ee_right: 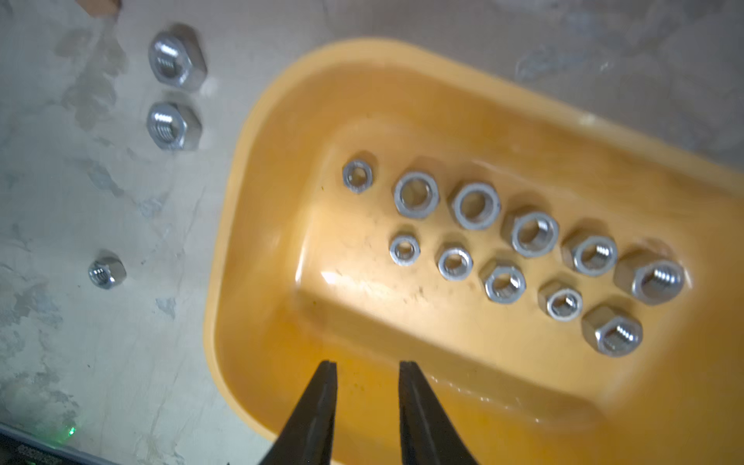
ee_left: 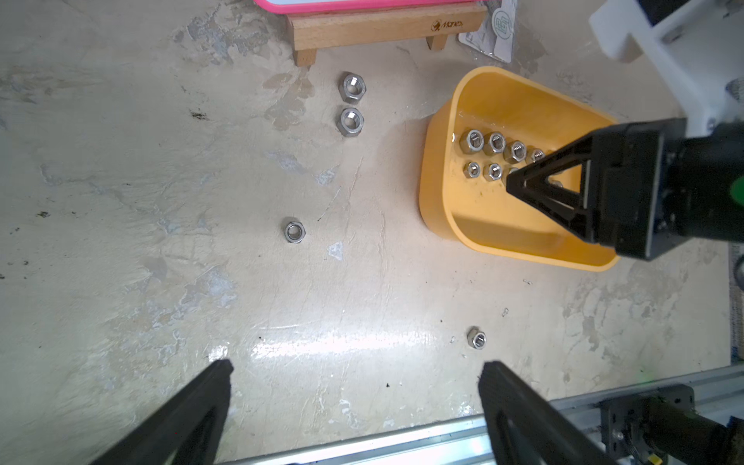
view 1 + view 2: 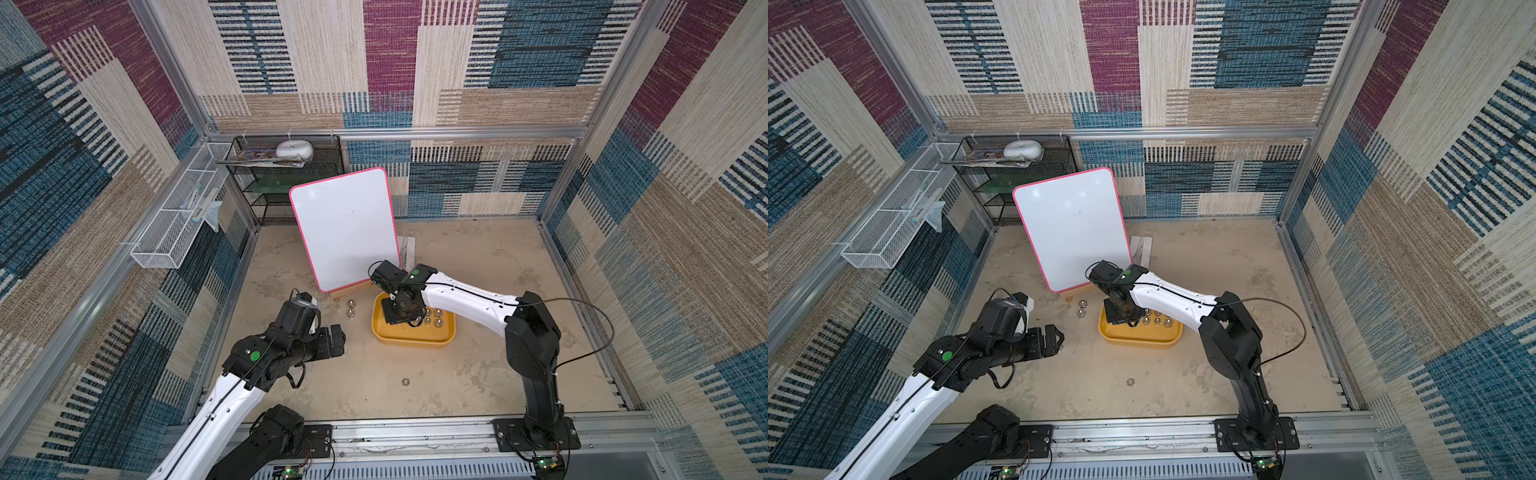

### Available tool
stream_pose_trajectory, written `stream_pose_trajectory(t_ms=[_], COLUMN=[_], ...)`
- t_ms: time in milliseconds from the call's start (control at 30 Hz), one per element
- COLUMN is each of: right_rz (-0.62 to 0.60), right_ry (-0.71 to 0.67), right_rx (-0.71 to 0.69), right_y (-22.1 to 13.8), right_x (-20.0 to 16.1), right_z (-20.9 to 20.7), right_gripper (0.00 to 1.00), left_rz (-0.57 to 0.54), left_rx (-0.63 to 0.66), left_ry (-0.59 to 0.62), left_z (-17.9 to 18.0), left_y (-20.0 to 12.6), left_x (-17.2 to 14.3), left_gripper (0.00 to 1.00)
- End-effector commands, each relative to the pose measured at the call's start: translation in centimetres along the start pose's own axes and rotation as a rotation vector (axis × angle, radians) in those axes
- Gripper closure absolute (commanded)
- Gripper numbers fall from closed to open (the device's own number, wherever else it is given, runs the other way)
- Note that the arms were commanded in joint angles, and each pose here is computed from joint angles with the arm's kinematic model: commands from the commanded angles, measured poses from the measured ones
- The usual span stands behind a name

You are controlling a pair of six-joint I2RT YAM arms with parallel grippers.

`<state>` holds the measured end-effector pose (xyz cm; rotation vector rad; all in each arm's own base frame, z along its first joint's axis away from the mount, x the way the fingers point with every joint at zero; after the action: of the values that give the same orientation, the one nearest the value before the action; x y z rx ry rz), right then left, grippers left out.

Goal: Put the nuts on the desktop into the storage box
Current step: Place the nut in the storage box, then pick up the nut from the center of the board.

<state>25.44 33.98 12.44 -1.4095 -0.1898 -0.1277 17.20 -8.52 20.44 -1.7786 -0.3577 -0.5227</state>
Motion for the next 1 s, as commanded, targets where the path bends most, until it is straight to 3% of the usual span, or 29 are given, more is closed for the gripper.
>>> stream_pose_trajectory(t_ms=[0, 200, 433, 767, 967], right_rz=[-0.002, 0.015, 0.051, 0.112, 0.14], right_ry=[0.056, 0.078, 0.081, 0.068, 0.054], right_rx=[-0.011, -0.02, -0.03, -0.043, -0.05], right_y=[-0.6, -1.3, -0.6, 1.4, 2.7], right_x=[-1.9, -5.8, -9.4, -13.0, -14.0], right_z=[-0.5, -0.8, -1.4, -1.6, -1.5], right_gripper=[0.68, 0.67, 0.67, 0.65, 0.65], left_rz=[0.011, 0.056, 0.206, 0.327, 0.329], left_rx=[-0.048, -0.188, -0.345, -0.387, -0.411], left_ry=[-0.003, 0.0, -0.038, -0.025, -0.033], left_z=[-0.5, -2.4, -4.3, -4.4, -4.6], left_y=[0.0, -0.3, -0.3, -1.2, -1.4], left_x=[-0.5, -1.4, -4.1, -6.8, -7.2], left_gripper=[0.0, 0.0, 0.0, 0.0, 0.0])
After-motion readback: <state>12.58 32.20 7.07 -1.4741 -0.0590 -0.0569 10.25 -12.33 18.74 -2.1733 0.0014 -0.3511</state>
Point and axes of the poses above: each gripper's point midway between its finger pads, its own y axis out along the fingers, its own z axis along the line the jaws close on, x = y × z, the point moved 3 cm from there along -y, back along the fingers, and after that the axes turned 13 degrees about y, right-handed, at the moved point
